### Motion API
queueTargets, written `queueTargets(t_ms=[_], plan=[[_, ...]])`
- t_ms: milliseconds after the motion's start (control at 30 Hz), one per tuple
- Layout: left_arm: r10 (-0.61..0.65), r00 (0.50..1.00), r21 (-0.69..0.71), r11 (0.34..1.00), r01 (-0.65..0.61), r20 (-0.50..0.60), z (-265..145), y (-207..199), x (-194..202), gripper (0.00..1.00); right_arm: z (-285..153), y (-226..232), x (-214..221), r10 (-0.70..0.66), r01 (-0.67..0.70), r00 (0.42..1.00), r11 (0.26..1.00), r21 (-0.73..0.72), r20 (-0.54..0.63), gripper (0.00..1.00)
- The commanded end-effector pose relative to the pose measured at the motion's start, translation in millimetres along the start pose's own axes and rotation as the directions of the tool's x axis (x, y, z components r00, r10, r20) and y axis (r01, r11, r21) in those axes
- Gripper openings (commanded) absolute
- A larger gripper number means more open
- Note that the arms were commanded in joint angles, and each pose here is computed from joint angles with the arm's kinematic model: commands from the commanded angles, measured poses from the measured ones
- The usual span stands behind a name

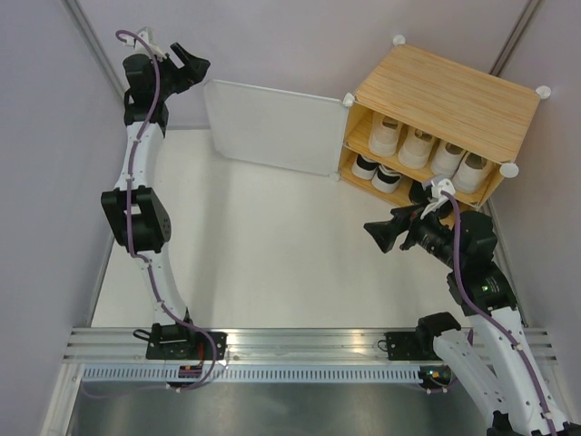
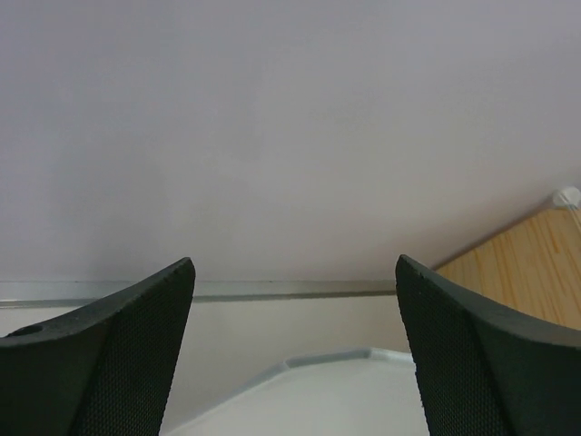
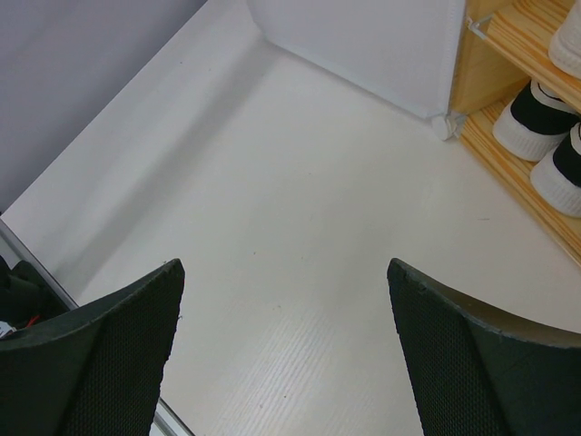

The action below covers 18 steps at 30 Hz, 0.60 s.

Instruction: Place and organize the shoes in the shoe cabinet

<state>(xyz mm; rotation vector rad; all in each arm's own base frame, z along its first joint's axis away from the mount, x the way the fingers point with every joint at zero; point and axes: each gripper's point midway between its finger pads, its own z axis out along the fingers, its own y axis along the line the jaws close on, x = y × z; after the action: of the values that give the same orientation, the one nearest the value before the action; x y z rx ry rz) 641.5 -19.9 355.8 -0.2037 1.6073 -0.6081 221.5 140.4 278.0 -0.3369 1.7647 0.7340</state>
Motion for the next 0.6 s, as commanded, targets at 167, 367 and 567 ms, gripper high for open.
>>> queueTargets(t_ms=[167, 367, 567], plan=[[-0.047, 0.988, 0.282, 0.955, 0.087, -0.145, -14, -60, 16, 0.91, -6, 10, -7, -0.014, 0.016, 0.999, 0.999, -0.038, 0.043, 0.95], [-0.042, 0.965, 0.336, 0.933, 0.131, -0.259, -32, -71, 39, 0.88, -16, 15, -7, -0.010, 0.012, 0.998, 0.999, -0.039, 0.055, 0.95], [-0.023, 0.945, 0.380, 0.912, 0.153, -0.326, -70, -89, 55, 0.87, -34, 21, -10, -0.031, 0.033, 0.996, 0.999, -0.021, 0.083, 0.95]])
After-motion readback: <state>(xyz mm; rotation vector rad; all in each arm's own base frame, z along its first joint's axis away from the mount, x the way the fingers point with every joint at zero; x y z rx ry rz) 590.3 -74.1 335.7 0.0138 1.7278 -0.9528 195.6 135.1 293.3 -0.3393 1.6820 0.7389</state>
